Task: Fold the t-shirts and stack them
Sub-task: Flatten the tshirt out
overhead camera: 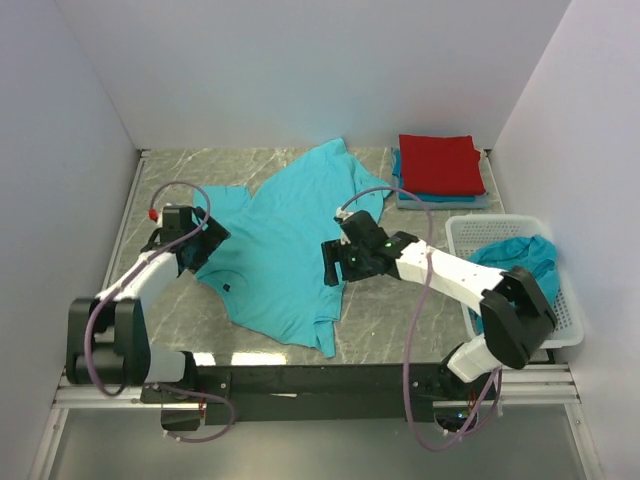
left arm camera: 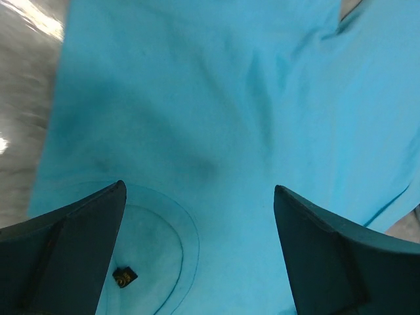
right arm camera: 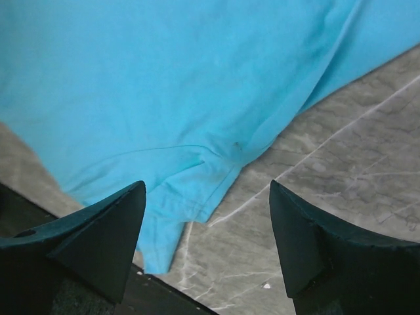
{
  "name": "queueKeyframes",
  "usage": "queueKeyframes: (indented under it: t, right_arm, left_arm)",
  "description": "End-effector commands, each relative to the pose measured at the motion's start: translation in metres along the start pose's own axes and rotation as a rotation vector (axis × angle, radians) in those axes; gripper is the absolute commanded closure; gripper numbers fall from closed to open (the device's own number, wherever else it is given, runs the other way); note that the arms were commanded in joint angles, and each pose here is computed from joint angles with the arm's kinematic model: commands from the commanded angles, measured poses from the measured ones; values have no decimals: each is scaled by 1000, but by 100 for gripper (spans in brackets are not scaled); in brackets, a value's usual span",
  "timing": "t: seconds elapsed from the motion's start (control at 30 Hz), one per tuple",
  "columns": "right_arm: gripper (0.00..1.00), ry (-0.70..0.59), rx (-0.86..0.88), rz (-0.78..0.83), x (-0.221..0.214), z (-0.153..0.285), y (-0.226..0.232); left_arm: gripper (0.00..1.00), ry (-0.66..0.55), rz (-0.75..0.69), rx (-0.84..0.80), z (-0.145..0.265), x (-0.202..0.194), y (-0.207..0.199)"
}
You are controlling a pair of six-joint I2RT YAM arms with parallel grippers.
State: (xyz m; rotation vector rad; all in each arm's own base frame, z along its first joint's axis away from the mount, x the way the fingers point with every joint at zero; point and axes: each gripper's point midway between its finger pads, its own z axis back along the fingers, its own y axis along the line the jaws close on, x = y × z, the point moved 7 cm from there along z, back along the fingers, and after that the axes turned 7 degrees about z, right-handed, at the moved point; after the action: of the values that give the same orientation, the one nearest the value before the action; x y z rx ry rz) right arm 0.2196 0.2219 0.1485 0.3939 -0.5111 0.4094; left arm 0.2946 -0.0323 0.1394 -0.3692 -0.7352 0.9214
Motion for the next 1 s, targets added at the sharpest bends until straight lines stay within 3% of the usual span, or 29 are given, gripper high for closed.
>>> queueKeyframes:
  t: [0.0, 0.17, 0.27, 0.63, 0.7, 0.83, 0.87, 0.97]
  right_arm:
    - [18, -16, -97, -2, 9, -6, 2]
    - [24, 71, -106, -45, -14, -30, 15]
    - [28, 104, -112, -67, -26, -39, 17]
    - [45, 199, -174, -94, -60, -60, 7]
    - [62, 198, -179, -101, -61, -64, 6]
    - [82, 195, -180, -118, -63, -67, 7]
    - [91, 204, -186, -121, -66, -66, 6]
    - [95, 229, -216, -132, -75, -61, 2]
  left_arm:
    - [1, 106, -19, -130, -18, -11, -13]
    - [1, 214, 3, -84, -43, -31, 4]
    - [1, 218, -3, -40, -53, -33, 10]
    - [1, 121, -22, 60, -51, -26, 26]
    - [1, 117, -26, 61, -49, -26, 27]
    - [1, 101, -36, 79, -49, -24, 29]
    - [1, 96, -37, 81, -47, -24, 29]
    - [1, 93, -46, 85, -46, -23, 29]
